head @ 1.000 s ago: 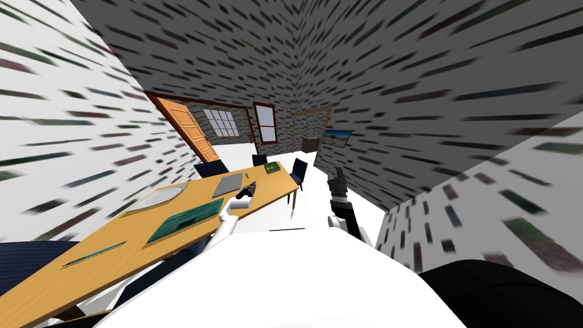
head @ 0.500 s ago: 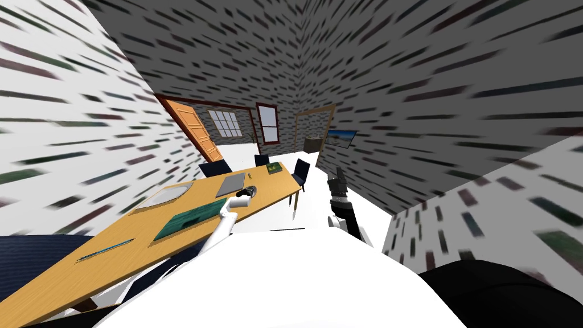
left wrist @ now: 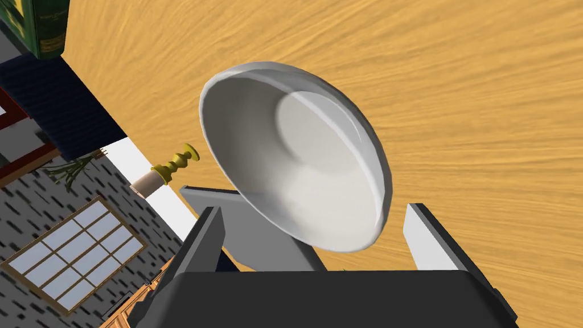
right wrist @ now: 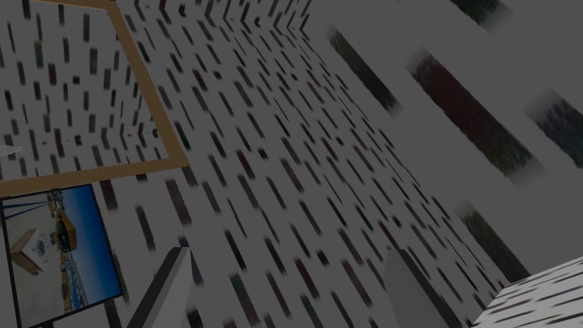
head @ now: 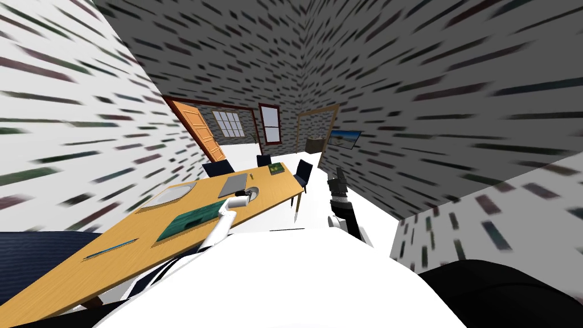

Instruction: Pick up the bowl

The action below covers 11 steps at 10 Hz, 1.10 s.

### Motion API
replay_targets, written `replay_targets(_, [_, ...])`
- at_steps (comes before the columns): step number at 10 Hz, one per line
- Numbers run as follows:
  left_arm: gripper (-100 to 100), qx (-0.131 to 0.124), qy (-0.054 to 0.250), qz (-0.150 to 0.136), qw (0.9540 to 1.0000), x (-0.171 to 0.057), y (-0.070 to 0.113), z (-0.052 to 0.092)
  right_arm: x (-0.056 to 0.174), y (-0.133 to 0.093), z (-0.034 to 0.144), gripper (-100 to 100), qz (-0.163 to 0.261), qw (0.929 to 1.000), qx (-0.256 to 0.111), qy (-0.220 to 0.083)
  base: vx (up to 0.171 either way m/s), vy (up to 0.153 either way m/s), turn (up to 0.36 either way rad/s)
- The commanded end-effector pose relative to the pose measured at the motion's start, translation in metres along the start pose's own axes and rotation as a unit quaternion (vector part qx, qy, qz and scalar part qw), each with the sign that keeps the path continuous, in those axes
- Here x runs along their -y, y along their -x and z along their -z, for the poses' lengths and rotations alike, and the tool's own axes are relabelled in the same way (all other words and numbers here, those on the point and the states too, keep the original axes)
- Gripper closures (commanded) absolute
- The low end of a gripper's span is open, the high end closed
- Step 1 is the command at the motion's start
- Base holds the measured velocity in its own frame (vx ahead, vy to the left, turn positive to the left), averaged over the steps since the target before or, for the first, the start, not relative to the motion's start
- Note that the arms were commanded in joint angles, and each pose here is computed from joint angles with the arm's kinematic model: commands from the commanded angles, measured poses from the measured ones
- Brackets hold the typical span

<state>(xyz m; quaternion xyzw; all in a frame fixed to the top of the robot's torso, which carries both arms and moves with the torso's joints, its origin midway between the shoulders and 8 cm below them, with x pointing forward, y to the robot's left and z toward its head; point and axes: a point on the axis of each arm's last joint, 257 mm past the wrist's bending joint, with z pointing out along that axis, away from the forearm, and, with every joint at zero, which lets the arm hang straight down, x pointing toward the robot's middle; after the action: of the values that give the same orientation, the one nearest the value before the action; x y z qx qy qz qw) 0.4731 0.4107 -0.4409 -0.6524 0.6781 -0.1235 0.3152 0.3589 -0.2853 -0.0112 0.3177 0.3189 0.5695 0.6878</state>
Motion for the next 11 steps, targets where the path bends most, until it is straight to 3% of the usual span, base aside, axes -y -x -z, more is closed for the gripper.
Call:
replay_targets(1, [-100, -0.001, 0.015, 0.001, 0.9999, -0.008, 0.0, 0.0, 0.0, 0.0, 0.0, 0, 0.0, 1.0, 0.0, 0.0, 0.051, 0.026, 0.009])
replay_targets(5, [-100, -0.007, 0.081, 0.004, 0.9967, -0.051, 0.004, -0.008, 0.0, 0.0, 0.0, 0, 0.0, 1.0, 0.0, 0.0, 0.056, 0.035, 0.015])
replay_targets(6, [-100, -0.007, 0.081, 0.004, 0.9967, -0.051, 0.004, -0.008, 0.0, 0.0, 0.0, 0, 0.0, 1.0, 0.0, 0.0, 0.053, 0.021, -0.001])
replay_targets(8, [-100, -0.012, 0.105, 0.005, 0.9944, -0.073, 0.0, -0.009, 0.0, 0.0, 0.0, 0, 0.0, 1.0, 0.0, 0.0, 0.044, 0.018, -0.001])
replay_targets(9, [-100, -0.01, 0.098, 0.004, 0.9952, -0.066, 0.001, -0.008, 0.0, 0.0, 0.0, 0, 0.0, 1.0, 0.0, 0.0, 0.015, 0.006, -0.001])
replay_targets(10, [0, -0.011, 0.099, 0.004, 0.995, -0.067, 0.0, -0.009, 0.0, 0.0, 0.0, 0, 0.0, 1.0, 0.0, 0.0, 0.0, 0.0, 0.0])
replay_targets(11, [-100, -0.01, 0.099, 0.004, 0.995, -0.075, -0.003, -0.013, 0.0, 0.0, 0.0, 0, 0.0, 1.0, 0.0, 0.0, 0.034, 0.019, -0.003])
